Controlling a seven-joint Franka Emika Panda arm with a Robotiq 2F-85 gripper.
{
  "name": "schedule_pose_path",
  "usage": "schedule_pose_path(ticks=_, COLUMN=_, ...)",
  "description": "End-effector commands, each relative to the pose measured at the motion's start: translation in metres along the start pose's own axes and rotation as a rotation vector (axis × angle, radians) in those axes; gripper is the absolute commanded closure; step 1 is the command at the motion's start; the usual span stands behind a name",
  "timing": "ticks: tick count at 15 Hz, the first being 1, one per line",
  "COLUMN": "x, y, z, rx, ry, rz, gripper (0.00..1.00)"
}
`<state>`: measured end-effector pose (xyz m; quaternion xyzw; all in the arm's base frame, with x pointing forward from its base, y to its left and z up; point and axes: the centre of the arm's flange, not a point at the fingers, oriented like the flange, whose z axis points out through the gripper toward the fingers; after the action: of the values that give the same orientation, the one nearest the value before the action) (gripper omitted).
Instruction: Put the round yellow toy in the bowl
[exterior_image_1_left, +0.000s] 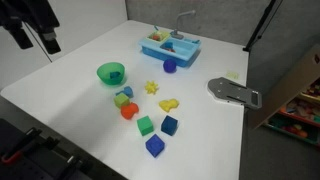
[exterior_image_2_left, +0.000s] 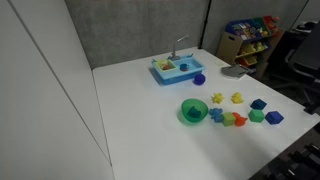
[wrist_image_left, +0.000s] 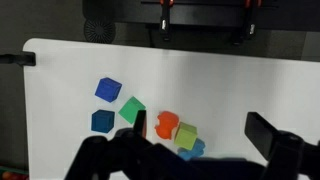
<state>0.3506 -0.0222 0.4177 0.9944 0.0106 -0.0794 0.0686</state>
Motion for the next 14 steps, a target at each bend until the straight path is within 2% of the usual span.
schedule_pose_path(ticks=1, x=0.000, y=0.000, z=0.000, rx=0.000, ry=0.000, rz=0.000, gripper=0.00)
schedule_pose_path(ticks=7, x=0.012, y=-0.003, z=-0.005, rx=-0.002, ry=-0.001, rz=0.005, gripper=0.00)
schedule_pose_path(ticks=14, x=0.066, y=-0.008, z=-0.017, rx=0.016, ry=0.000, rz=-0.011, gripper=0.00)
